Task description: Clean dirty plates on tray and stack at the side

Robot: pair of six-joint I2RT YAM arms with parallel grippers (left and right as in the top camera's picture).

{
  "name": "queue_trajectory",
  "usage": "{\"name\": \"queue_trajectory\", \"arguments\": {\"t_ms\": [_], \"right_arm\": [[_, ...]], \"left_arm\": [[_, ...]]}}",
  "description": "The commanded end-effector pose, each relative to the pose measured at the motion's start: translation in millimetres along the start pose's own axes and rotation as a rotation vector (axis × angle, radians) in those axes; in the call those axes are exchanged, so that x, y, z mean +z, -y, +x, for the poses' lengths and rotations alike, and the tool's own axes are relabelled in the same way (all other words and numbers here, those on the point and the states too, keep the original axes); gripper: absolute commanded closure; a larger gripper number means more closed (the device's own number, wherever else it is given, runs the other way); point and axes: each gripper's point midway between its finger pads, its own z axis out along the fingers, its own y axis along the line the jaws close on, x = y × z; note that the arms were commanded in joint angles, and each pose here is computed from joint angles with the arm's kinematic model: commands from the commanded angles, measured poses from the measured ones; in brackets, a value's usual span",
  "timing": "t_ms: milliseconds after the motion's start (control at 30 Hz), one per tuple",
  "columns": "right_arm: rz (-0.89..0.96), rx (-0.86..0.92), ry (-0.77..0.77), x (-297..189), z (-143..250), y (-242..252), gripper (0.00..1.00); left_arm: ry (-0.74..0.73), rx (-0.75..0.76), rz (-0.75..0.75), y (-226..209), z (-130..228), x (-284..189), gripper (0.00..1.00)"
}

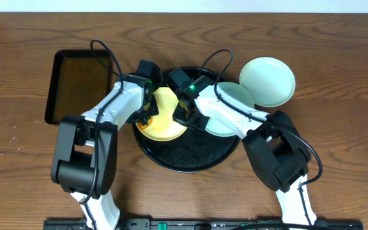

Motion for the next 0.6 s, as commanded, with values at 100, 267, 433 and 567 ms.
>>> {"name": "queue_trajectory", "arguments": {"t_ms": [100,267,433,567], "right_arm": [[0.020,-0.018,0.016,0,1,4,0.99],[0.020,-0.017,0.016,0,1,4,0.99],[0.020,-0.017,0.016,0,1,4,0.99],[0.020,-0.017,0.016,0,1,4,0.99]], "left_arm": [[0.211,-0.041,-0.181,-53,-29,-45,0.93],[0.244,-0.064,0.022,-27,-32,-72,0.92],[0.106,-0.029,0.310,26,-11,-71,0.92],[-0.005,-0.054,0.364,42,3,-51,0.93]]}}
